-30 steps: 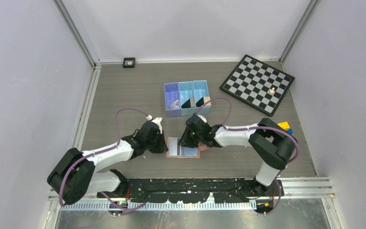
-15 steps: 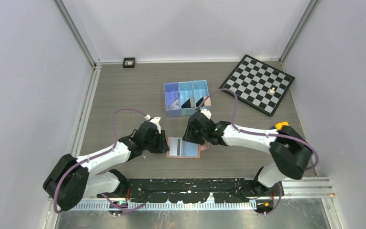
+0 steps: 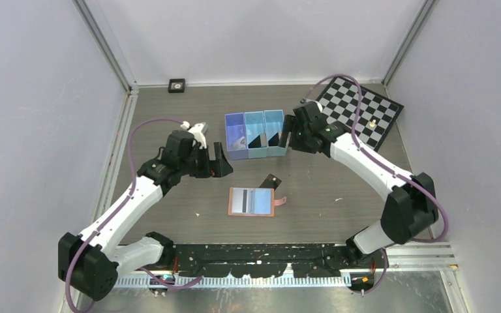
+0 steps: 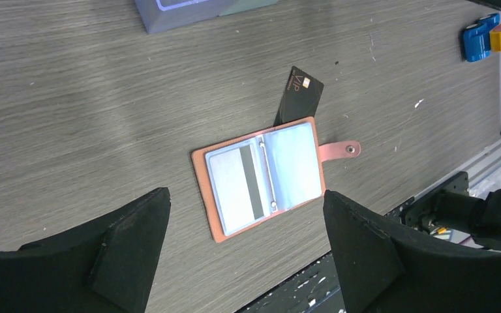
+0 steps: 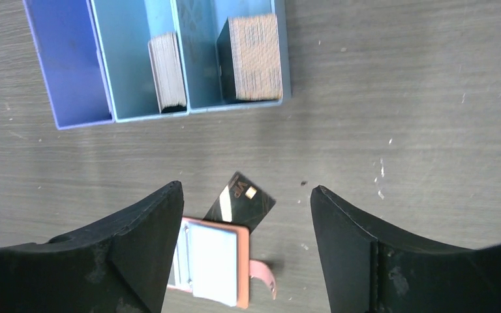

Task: Put the credit cards into the card holder
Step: Pick up the credit card from the storage box.

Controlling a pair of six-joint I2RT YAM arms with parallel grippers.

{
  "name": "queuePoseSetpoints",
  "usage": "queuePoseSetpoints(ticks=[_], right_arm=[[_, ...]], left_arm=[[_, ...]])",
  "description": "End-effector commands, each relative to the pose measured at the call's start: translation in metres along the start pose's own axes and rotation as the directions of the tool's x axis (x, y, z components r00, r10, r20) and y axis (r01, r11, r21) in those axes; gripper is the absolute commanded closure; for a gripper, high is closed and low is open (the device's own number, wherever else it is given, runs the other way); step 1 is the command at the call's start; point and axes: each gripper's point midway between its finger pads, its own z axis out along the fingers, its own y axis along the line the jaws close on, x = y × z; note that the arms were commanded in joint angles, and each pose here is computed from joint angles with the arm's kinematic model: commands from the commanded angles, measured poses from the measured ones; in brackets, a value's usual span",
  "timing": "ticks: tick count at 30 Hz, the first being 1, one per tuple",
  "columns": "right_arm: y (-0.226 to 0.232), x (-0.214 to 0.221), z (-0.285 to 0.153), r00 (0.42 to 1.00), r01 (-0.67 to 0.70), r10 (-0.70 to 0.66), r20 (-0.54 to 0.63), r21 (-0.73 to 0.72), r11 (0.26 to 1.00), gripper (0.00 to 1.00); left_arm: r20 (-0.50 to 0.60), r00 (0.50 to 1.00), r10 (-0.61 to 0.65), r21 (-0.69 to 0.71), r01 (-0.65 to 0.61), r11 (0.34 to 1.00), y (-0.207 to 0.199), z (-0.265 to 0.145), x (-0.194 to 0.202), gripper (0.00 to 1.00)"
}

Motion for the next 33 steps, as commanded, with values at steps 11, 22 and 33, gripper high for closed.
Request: queuePoseSetpoints(ticks=[11, 22, 33], right_arm=[[-0.013, -0.042, 0.069, 0.985, 0.112, -0.106, -0.14, 0.037, 0.993, 0.23], [-0.001, -0.038, 0.104, 0.972, 0.113, -0.11, -0.21, -0.001, 0.994, 0.22], [-0.02, -0.037, 0.109, 0.968, 0.138, -0.114, -0.223, 0.097, 0.986, 0.23]], left_arm=[[-0.079, 0.988, 0.136, -0.072, -0.142, 0.987, 0.016, -0.02, -0.018, 0.1], [-0.085, 0.987, 0.139, -0.101, -0.147, 0.984, 0.023, -0.021, -0.014, 0.09], [-0.084, 0.987, 0.14, -0.105, -0.149, 0.983, 0.024, -0.021, -0.013, 0.09]])
